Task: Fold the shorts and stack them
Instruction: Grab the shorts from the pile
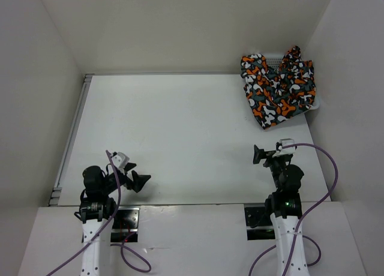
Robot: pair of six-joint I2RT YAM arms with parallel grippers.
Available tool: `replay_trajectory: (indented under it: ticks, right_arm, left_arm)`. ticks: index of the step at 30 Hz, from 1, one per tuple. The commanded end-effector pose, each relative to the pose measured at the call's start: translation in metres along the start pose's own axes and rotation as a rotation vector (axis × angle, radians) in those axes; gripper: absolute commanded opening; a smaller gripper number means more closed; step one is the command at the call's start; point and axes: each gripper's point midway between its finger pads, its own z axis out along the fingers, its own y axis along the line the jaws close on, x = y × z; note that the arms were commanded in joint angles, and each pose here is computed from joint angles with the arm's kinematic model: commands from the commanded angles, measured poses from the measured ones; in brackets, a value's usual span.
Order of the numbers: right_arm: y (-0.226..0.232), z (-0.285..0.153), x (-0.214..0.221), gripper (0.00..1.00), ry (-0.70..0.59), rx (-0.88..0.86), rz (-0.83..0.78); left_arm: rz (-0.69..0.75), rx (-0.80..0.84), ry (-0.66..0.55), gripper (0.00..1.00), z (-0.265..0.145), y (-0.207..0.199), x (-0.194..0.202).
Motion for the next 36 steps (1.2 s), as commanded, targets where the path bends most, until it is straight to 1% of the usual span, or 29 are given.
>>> replay_trajectory:
  ticks: [1, 6, 7, 9, 10, 11, 12, 13, 14, 15, 16, 18, 19, 20, 22, 23, 24, 25, 26, 27, 28, 29, 30, 31, 32, 33, 34, 35, 36]
  right_arm:
    - [-0.003, 0.003, 0.004, 0.99, -0.022, 0.014, 0.006]
    - [-0.003, 0.003, 0.004, 0.99, -0.022, 0.014, -0.003]
    - [0.018, 0.002, -0.001, 0.99, -0.037, -0.115, -0.055]
    - [0.044, -0.002, -0.017, 0.99, -0.142, -0.331, -0.433]
    - [0.062, -0.008, -0.021, 0.99, -0.191, -0.441, -0.466]
    - [0.068, -0.010, -0.025, 1.00, -0.227, -0.479, -0.517]
    - [0.075, -0.016, -0.010, 1.00, -0.199, -0.562, -0.646]
    - [0.071, -0.013, -0.008, 1.00, -0.348, -0.594, -1.276]
    - [0.059, -0.006, 0.006, 0.99, -0.312, -0.549, -1.394]
    - [0.053, -0.002, -0.013, 0.99, -0.342, -0.470, -1.395]
    - [0.050, -0.001, -0.048, 0.99, -0.416, -0.366, -1.252]
    - [0.040, -0.009, -0.105, 0.99, -0.524, -0.216, -1.024]
    - [0.039, -0.018, -0.137, 0.99, -0.608, -0.166, -0.936]
    - [0.044, -0.027, -0.163, 0.99, -0.638, -0.182, -0.880]
    - [0.050, -0.014, -0.161, 0.99, -0.519, -0.278, -0.785]
    - [0.055, -0.018, -0.193, 0.99, -0.529, -0.300, -0.689]
    - [0.050, 0.012, -0.179, 0.99, -0.393, -0.320, -0.605]
    - [0.047, 0.026, -0.172, 0.99, -0.294, -0.332, -0.543]
    - [0.048, 0.034, -0.207, 0.99, -0.288, -0.320, -0.451]
    - [0.030, 0.074, -0.182, 0.99, -0.119, -0.231, -0.351]
    - [0.023, 0.090, -0.178, 0.99, -0.049, -0.172, -0.279]
    - [0.021, 0.101, -0.192, 0.99, 0.004, -0.130, -0.200]
    - [0.011, 0.115, -0.182, 0.99, 0.080, -0.073, -0.179]
    - [-0.002, 0.137, -0.149, 0.99, 0.215, -0.004, -0.156]
    - [-0.006, 0.143, -0.150, 0.99, 0.256, 0.026, -0.129]
    - [-0.002, 0.151, -0.133, 0.99, 0.312, 0.023, -0.110]
    - [-0.001, 0.153, -0.129, 0.99, 0.328, 0.024, -0.101]
    - [0.010, 0.153, -0.122, 0.99, 0.354, 0.004, -0.112]
    - [0.007, 0.158, -0.108, 0.99, 0.392, 0.037, -0.126]
  left_arm:
    - [0.032, 0.023, -0.029, 1.00, -0.002, -0.006, -0.012]
    - [0.041, 0.058, -0.038, 1.00, -0.001, -0.010, -0.012]
    - [0.041, 0.068, -0.039, 1.00, -0.001, -0.012, -0.012]
    - [0.051, 0.094, -0.047, 1.00, -0.001, -0.016, -0.014]
    - [0.082, 0.106, -0.071, 1.00, -0.001, -0.017, -0.021]
    - [0.114, 0.118, -0.095, 1.00, -0.002, -0.020, -0.030]
    - [0.134, 0.144, -0.110, 1.00, -0.003, -0.025, -0.035]
    - [0.166, 0.153, -0.132, 1.00, -0.003, -0.026, -0.042]
    - [0.201, 0.151, -0.157, 1.00, -0.002, -0.024, -0.047]
    - [0.251, 0.090, -0.200, 1.00, -0.001, -0.014, -0.061]
    - [0.329, 0.048, -0.266, 1.00, -0.002, -0.007, -0.079]
    - [0.395, -0.038, -0.339, 1.00, -0.007, 0.003, -0.104]
    - [0.458, -0.139, -0.428, 1.00, -0.015, 0.014, -0.134]
    - [0.485, -0.194, -0.475, 1.00, -0.021, 0.020, -0.147]
    - [0.503, -0.275, -0.536, 1.00, -0.034, 0.023, -0.178]
    - [0.480, -0.274, -0.510, 1.00, -0.033, 0.024, -0.179]
    - [0.453, -0.258, -0.473, 1.00, -0.032, 0.023, -0.179]
    - [0.398, -0.216, -0.402, 1.00, -0.027, 0.018, -0.181]
    - [0.366, -0.201, -0.363, 1.00, -0.025, 0.017, -0.182]
    - [0.271, -0.186, -0.260, 1.00, -0.014, 0.027, -0.169]
    - [0.245, -0.176, -0.231, 1.00, -0.011, 0.028, -0.174]
    - [0.253, -0.231, -0.250, 1.00, -0.015, 0.035, -0.205]
    - [0.163, -0.280, -0.153, 1.00, -0.001, 0.062, -0.197]
    - [0.129, -0.316, -0.110, 1.00, 0.005, 0.075, -0.201]
    - [0.092, -0.394, -0.061, 1.00, 0.009, 0.095, -0.204]
    - [0.012, -0.388, 0.053, 1.00, 0.023, 0.111, -0.203]
    - [-0.028, -0.384, 0.109, 1.00, 0.030, 0.117, -0.199]
    - [-0.094, -0.377, 0.214, 1.00, 0.043, 0.127, -0.178]
    - [-0.090, -0.392, 0.214, 1.00, 0.046, 0.134, -0.184]
